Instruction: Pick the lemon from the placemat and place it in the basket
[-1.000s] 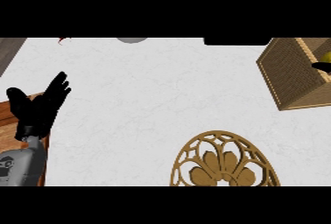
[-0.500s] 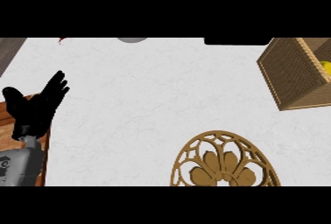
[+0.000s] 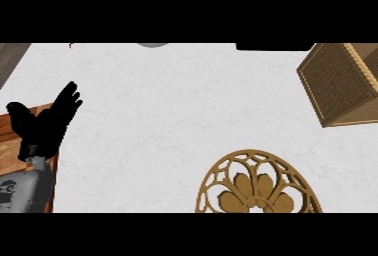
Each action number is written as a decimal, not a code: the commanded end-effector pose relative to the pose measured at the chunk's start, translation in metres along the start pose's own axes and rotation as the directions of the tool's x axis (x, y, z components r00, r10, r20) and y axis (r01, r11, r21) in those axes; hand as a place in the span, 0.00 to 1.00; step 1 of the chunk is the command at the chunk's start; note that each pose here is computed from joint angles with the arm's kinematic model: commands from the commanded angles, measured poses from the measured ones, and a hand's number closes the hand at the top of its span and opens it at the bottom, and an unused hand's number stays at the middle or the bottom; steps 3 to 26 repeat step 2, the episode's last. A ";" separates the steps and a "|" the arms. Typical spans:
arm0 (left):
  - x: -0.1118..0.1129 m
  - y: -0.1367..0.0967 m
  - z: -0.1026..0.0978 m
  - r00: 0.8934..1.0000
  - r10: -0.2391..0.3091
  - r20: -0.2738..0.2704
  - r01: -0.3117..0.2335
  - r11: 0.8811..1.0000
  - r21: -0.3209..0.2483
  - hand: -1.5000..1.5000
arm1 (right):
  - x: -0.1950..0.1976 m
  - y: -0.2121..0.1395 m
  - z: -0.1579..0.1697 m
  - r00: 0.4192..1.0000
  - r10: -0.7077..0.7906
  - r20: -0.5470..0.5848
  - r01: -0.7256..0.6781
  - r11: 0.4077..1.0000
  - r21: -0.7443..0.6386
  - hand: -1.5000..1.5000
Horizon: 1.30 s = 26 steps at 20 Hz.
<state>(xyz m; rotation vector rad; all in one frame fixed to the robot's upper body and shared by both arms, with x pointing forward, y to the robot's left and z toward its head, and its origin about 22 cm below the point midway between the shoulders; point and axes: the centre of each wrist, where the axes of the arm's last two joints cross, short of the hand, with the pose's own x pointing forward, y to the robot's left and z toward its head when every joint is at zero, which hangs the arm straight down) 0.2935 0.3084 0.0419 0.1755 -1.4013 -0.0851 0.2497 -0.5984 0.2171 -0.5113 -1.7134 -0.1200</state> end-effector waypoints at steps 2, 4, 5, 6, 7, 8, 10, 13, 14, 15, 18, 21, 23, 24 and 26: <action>-0.002 -0.003 -0.003 1.000 0.003 0.011 -0.003 1.000 -0.001 0.50 | -0.015 -0.033 0.028 1.000 0.026 -0.009 -0.025 0.997 0.075 0.00; -0.002 -0.003 -0.003 1.000 0.003 0.011 -0.003 1.000 -0.001 0.50 | -0.015 -0.033 0.028 1.000 0.026 -0.009 -0.025 0.997 0.075 0.00; -0.002 -0.003 -0.003 1.000 0.003 0.011 -0.003 1.000 -0.001 0.50 | -0.015 -0.033 0.028 1.000 0.026 -0.009 -0.025 0.997 0.075 0.00; -0.002 -0.003 -0.003 1.000 0.003 0.011 -0.003 1.000 -0.001 0.50 | -0.015 -0.033 0.028 1.000 0.026 -0.009 -0.025 0.997 0.075 0.00; -0.002 -0.003 -0.003 1.000 0.003 0.011 -0.003 1.000 -0.001 0.50 | -0.015 -0.033 0.028 1.000 0.026 -0.009 -0.025 0.997 0.075 0.00; -0.002 -0.003 -0.003 1.000 0.003 0.011 -0.003 1.000 -0.001 0.50 | -0.015 -0.033 0.028 1.000 0.026 -0.009 -0.025 0.997 0.075 0.00; -0.002 -0.003 -0.003 1.000 0.003 0.011 -0.003 1.000 -0.001 0.50 | -0.015 -0.033 0.028 1.000 0.026 -0.009 -0.025 0.997 0.075 0.00; -0.002 -0.003 -0.003 1.000 0.003 0.011 -0.003 1.000 -0.001 0.50 | -0.015 -0.033 0.028 1.000 0.026 -0.009 -0.025 0.997 0.075 0.00; -0.002 -0.003 -0.003 1.000 0.003 0.011 -0.003 1.000 -0.001 0.50 | -0.015 -0.033 0.028 1.000 0.026 -0.009 -0.025 0.997 0.075 0.00; -0.002 -0.003 -0.003 1.000 0.003 0.011 -0.003 1.000 -0.001 0.50 | -0.015 -0.033 0.028 1.000 0.026 -0.009 -0.025 0.997 0.075 0.00; -0.002 -0.003 -0.003 1.000 0.003 0.011 -0.003 1.000 -0.001 0.50 | -0.015 -0.033 0.028 1.000 0.026 -0.009 -0.025 0.997 0.075 0.00; -0.002 -0.003 -0.003 1.000 0.003 0.011 -0.003 1.000 -0.001 0.50 | -0.015 -0.033 0.028 1.000 0.026 -0.009 -0.025 0.997 0.075 0.00; -0.002 -0.003 -0.003 1.000 0.003 0.011 -0.003 1.000 -0.001 0.50 | -0.015 -0.033 0.028 1.000 0.026 -0.009 -0.025 0.997 0.075 0.00; -0.002 -0.003 -0.003 1.000 0.003 0.011 -0.003 1.000 -0.001 0.50 | -0.015 -0.033 0.028 1.000 0.026 -0.009 -0.025 0.997 0.075 0.00; -0.002 -0.003 -0.003 1.000 0.003 0.011 -0.003 1.000 -0.001 0.50 | -0.015 -0.033 0.028 1.000 0.026 -0.009 -0.025 0.997 0.075 0.00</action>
